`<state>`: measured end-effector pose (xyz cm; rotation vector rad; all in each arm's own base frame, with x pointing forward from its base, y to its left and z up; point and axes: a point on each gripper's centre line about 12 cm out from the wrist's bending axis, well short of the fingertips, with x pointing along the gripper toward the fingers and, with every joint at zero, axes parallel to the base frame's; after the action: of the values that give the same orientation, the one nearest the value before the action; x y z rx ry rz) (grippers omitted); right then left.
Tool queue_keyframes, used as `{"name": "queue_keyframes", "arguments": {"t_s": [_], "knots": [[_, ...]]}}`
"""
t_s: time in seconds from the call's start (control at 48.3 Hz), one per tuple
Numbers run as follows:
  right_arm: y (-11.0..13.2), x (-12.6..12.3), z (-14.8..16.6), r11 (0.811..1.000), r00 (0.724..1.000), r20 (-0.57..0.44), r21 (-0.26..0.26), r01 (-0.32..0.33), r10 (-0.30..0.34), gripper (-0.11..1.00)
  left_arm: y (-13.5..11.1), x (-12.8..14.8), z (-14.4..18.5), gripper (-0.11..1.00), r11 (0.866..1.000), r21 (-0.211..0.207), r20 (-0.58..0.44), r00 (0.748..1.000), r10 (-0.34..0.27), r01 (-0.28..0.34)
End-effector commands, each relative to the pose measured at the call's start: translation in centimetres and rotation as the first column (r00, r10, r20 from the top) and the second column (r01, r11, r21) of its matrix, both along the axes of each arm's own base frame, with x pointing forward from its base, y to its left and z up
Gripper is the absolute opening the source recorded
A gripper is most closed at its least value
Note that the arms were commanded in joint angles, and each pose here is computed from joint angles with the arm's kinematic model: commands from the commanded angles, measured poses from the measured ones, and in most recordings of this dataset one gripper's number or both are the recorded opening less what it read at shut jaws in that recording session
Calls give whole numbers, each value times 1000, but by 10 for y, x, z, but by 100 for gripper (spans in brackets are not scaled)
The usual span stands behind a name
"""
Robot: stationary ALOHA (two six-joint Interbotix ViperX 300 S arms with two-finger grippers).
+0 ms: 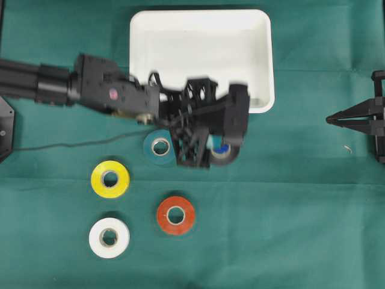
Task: Put the tape into the white case with the left arm.
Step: 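Lift the black roll and carry it into the white case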
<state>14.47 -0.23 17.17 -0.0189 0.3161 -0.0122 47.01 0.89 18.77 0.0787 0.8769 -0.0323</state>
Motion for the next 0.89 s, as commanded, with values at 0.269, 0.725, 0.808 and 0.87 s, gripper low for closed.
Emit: {"name": "queue_keyframes", "arguments": {"t_s": [0.269, 0.725, 0.808, 0.87], "knots": [[0, 2, 3, 1000, 1000, 6, 0, 1, -1, -9, 78, -7, 21, 24, 987, 9, 90, 983, 159, -160], [0, 2, 3, 1000, 1000, 6, 0, 1, -1, -9, 156, 6, 16, 25, 964, 95, 228, 948, 222, -249], [0, 2, 3, 1000, 1000, 6, 0, 0, 0, -9, 163, 8, 12, 25, 961, 95, 231, 945, 234, -261], [0, 2, 3, 1000, 1000, 8, 0, 1, -1, -9, 166, 10, 11, 25, 959, 95, 232, 943, 238, -265]]}}
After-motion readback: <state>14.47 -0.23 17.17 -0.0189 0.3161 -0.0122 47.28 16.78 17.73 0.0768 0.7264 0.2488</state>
